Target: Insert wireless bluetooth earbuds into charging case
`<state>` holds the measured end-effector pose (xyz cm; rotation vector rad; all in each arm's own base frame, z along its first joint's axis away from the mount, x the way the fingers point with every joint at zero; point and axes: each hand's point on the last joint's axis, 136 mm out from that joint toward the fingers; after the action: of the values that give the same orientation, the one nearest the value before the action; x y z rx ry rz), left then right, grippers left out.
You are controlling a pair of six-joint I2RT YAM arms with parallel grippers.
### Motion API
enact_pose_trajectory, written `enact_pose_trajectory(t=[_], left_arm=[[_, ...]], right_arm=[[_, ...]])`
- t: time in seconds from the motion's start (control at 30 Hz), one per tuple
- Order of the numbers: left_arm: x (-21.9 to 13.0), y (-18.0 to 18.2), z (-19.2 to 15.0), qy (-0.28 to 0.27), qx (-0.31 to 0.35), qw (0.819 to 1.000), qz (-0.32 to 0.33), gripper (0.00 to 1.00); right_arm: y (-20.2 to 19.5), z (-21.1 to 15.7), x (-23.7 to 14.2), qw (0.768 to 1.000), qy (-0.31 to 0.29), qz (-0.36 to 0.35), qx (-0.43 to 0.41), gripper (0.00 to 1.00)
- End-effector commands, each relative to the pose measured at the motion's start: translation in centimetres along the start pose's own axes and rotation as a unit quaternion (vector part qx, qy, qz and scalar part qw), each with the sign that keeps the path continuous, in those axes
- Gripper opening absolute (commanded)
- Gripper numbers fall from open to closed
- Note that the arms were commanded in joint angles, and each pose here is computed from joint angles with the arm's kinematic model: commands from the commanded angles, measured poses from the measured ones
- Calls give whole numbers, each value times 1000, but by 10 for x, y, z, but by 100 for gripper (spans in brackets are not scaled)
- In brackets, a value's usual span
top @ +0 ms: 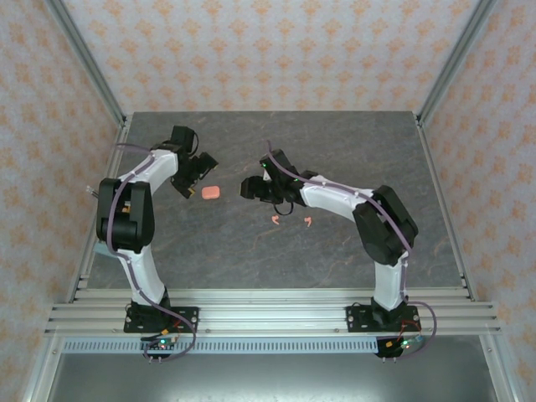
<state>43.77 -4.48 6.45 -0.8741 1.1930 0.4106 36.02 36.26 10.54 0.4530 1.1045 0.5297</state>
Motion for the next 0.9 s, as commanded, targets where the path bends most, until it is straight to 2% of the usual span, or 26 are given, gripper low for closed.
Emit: enact_pose_trajectory(t=[0.0,0.4,0.67,0.87], left_arm=[[3,-6,2,-6,35,999,17,100],[40,-43,-34,25,70,997,9,100],[38,-69,-73,34,70,997,-26,100],[31,-67,-99,35,48,997,-49,100]], right_arm=[[6,12,-27,999,-28,-10,-13,67],[-2,8,-52,999,-38,-37,-9,67],[-13,4,-64,997,-39,-66,10,67],[-22,0,-73,994,-40,-89,38,67]])
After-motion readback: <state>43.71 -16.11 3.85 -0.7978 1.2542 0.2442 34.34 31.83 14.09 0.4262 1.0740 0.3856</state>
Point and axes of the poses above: each hand's point on the last joint's axis, 136 mm out from that joint toward the fingers, its own x axis out along the fingers, its own y axis along the line the jaws close on, z = x × y, and after that the axes turned 1 degree about x, right-handed
